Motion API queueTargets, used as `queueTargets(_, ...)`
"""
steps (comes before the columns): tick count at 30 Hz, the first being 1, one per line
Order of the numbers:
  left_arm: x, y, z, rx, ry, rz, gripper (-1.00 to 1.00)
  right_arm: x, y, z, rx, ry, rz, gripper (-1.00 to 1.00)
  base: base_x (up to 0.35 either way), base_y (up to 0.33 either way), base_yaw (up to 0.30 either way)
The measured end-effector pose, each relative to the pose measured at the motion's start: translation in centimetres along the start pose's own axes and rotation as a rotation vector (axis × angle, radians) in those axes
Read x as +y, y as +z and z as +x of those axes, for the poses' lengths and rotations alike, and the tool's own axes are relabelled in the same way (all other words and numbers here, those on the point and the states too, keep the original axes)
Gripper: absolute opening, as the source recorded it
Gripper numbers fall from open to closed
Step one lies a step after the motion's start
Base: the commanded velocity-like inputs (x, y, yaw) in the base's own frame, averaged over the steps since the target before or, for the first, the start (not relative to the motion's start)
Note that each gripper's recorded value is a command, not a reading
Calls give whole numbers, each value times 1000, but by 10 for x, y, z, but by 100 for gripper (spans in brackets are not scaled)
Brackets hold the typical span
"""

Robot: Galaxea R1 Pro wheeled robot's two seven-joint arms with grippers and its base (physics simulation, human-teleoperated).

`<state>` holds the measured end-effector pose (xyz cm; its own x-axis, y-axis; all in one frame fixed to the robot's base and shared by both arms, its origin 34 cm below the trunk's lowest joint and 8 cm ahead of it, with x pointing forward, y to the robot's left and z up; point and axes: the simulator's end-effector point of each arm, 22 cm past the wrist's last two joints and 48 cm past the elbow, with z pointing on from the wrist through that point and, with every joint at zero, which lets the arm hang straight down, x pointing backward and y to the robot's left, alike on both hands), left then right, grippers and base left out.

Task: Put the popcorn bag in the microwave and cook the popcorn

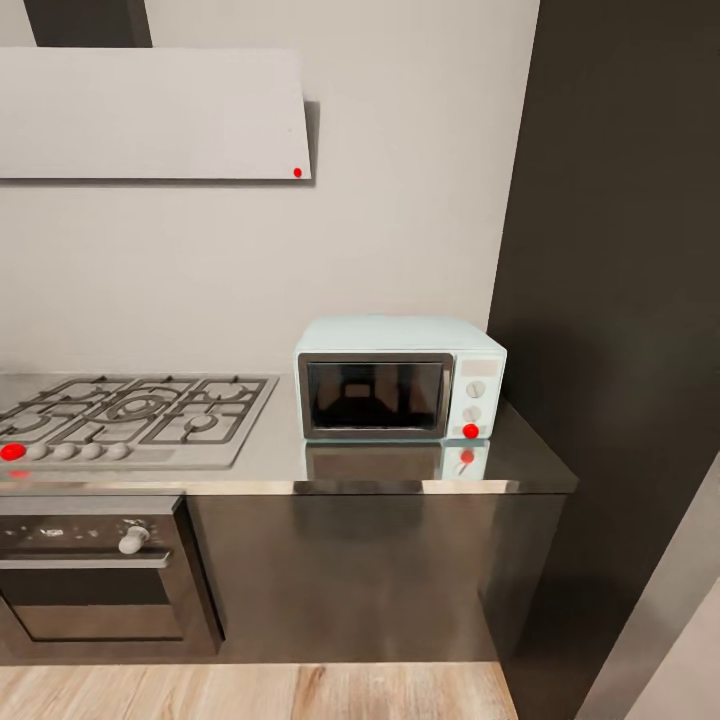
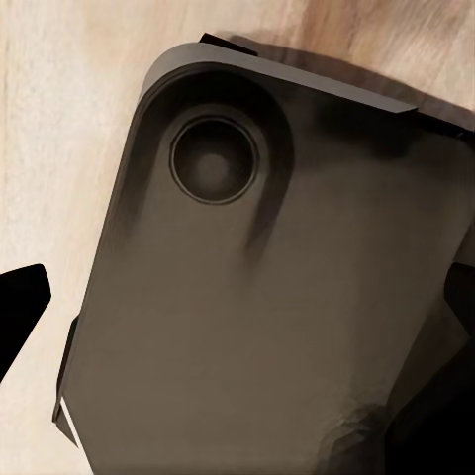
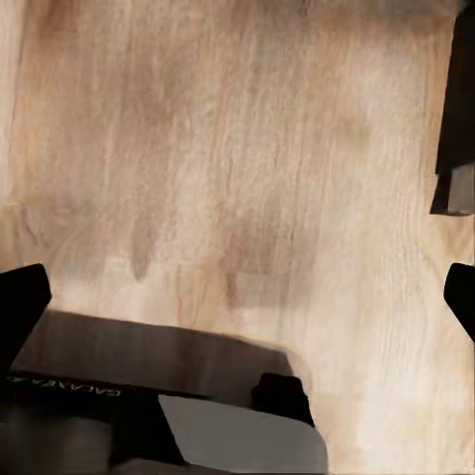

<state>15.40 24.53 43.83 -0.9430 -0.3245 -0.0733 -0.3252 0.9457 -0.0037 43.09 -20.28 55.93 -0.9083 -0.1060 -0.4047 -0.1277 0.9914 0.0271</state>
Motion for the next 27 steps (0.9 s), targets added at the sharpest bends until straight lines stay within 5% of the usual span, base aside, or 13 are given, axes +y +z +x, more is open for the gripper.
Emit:
queueTargets(4,-1,0,0,0,0,1,100,25,-87,-132,-194,-53,-30,100,0,0,0)
queueTargets(13,-2,0,1,1,2,3,100,64,-192,-329,-446,-79,-72,100,0,0,0)
queueTargets(19,-4,0,1,1,5,5,100,24,-313,-478,-741,-19,-15,100,0,0,0)
queueTargets(23,-4,0,1,1,7,5,100,11,-384,-532,-885,-6,9,100,0,0,0)
queueTargets(27,-4,0,1,1,6,5,100,-10,-393,-540,-898,44,58,100,0,0,0)
